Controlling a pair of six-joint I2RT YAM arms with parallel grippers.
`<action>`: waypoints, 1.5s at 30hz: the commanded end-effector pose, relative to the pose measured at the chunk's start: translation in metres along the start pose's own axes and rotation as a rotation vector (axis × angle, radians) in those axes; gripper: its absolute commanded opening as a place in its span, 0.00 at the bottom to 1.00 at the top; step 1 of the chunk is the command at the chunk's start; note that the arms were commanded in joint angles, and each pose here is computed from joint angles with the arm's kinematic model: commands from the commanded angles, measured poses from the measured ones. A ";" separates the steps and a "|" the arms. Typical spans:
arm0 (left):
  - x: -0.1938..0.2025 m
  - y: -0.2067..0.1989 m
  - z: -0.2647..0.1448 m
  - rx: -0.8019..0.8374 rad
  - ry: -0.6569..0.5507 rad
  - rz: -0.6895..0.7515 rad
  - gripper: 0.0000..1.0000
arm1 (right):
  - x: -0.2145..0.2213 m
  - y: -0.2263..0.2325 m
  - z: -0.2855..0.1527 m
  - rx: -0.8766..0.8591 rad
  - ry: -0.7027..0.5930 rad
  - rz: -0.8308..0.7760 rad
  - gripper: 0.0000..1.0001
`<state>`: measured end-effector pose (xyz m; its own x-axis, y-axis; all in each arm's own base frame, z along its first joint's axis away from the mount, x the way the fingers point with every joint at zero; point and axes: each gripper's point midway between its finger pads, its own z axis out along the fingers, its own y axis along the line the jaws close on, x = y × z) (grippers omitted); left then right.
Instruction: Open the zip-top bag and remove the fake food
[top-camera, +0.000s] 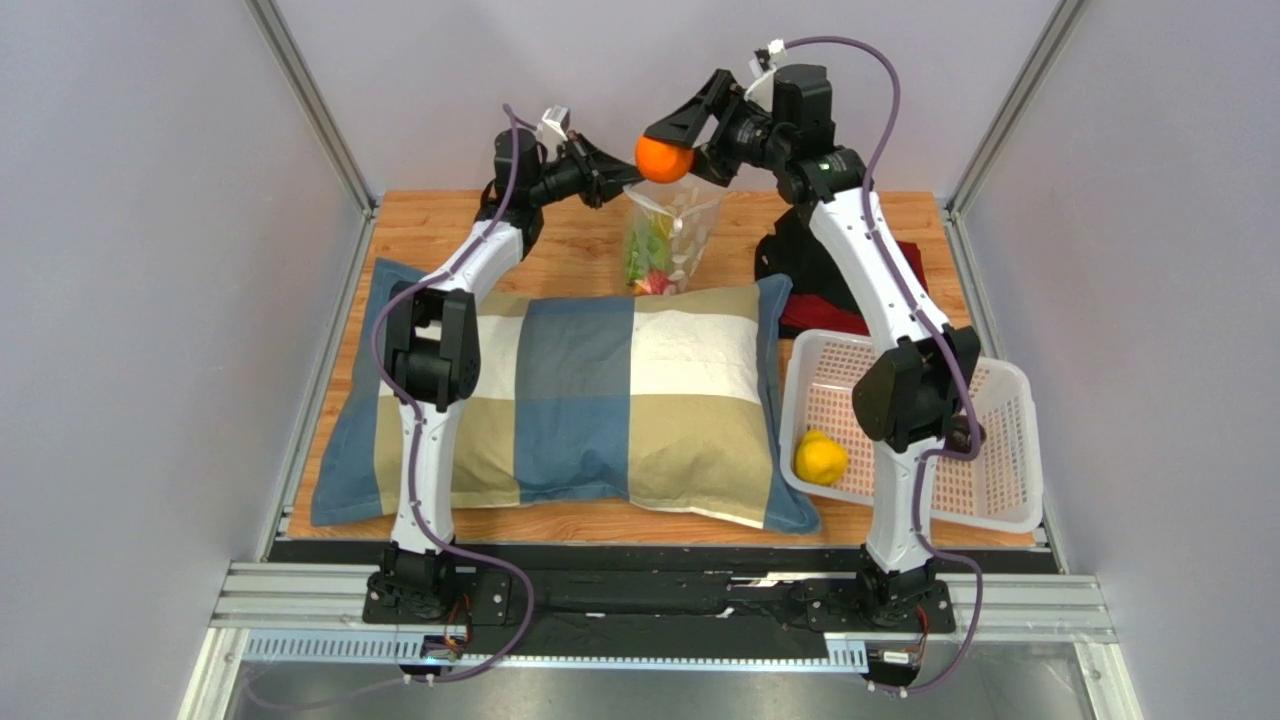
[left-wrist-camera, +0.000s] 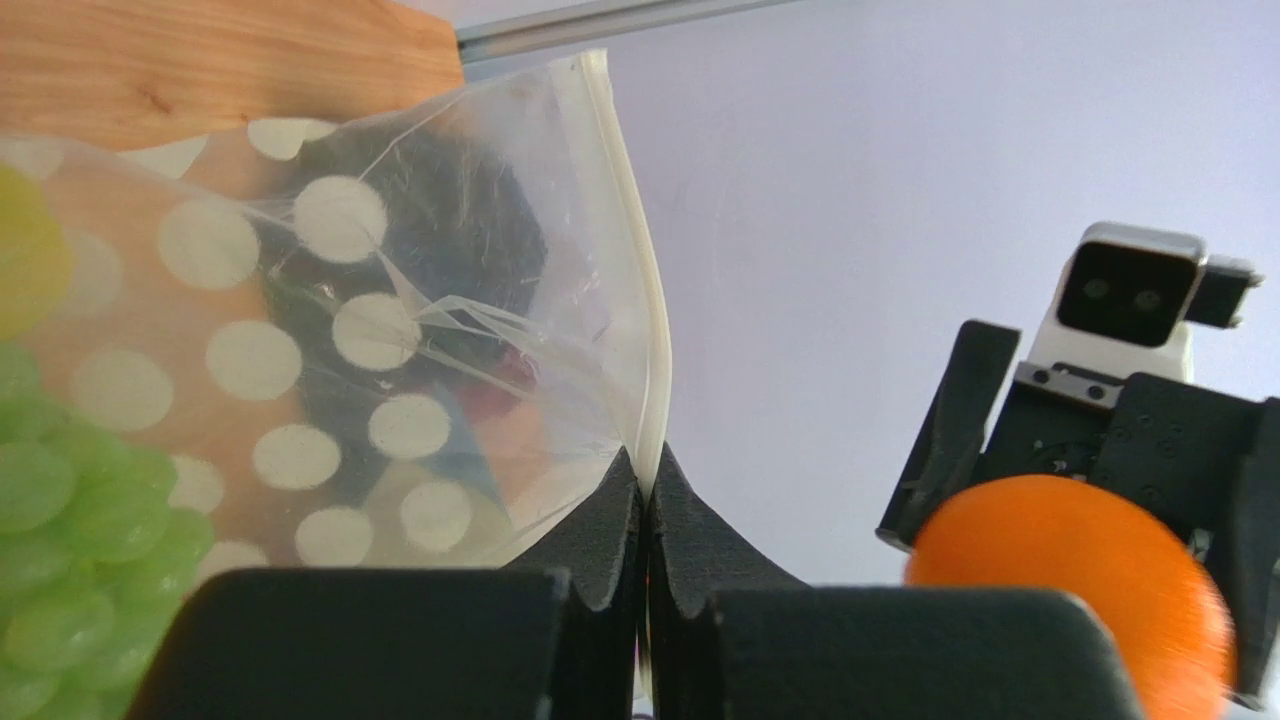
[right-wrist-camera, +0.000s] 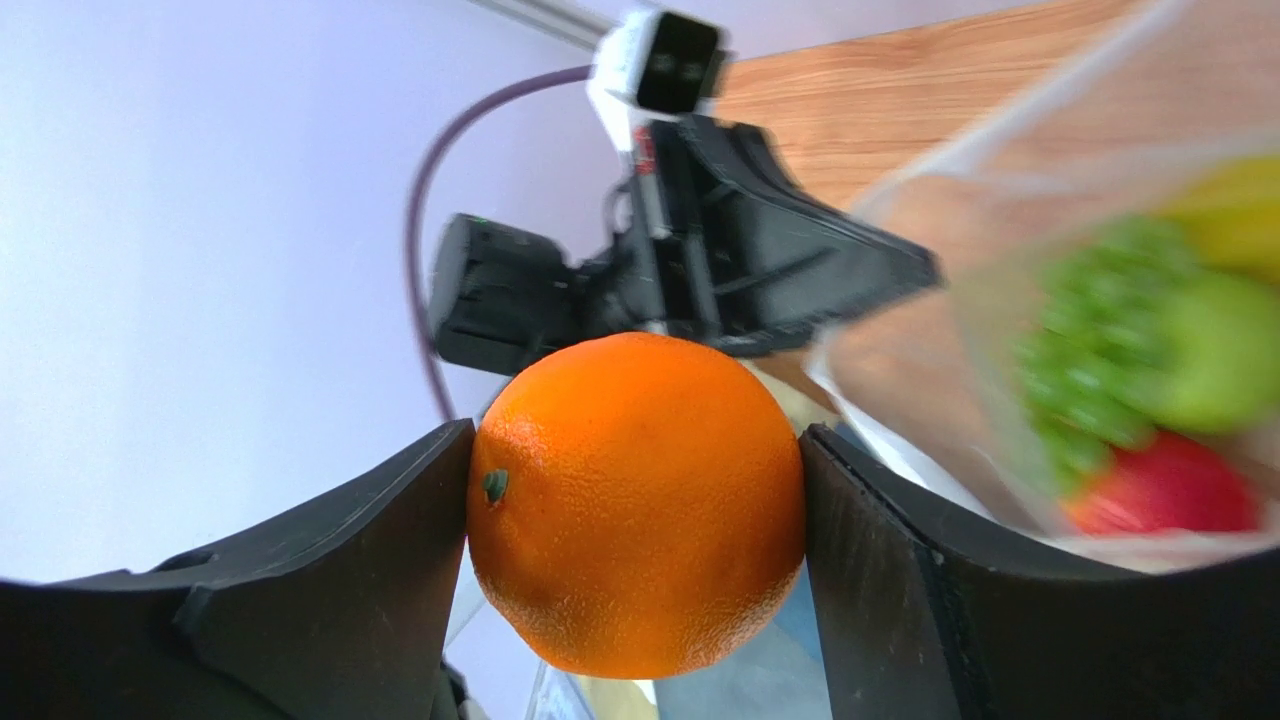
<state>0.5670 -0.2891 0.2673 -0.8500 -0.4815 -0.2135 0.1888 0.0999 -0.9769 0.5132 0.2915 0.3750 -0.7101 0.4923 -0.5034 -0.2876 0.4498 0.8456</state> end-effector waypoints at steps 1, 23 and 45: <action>-0.015 -0.060 -0.013 0.058 -0.026 0.132 0.00 | -0.016 -0.012 -0.073 0.243 -0.053 -0.066 0.05; -0.020 -0.032 -0.009 0.039 -0.009 0.087 0.00 | 0.159 -0.255 -0.318 1.222 0.159 -0.009 0.34; -0.009 -0.038 -0.010 0.069 0.005 0.119 0.00 | 0.061 -0.116 -0.176 0.751 -0.005 -0.293 0.83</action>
<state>0.5747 -0.2767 0.2690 -0.8443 -0.4820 -0.2341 0.2041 0.1146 -0.9722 0.3497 0.0682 0.2080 -0.7711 0.3187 -0.5513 0.2670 0.9478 0.1744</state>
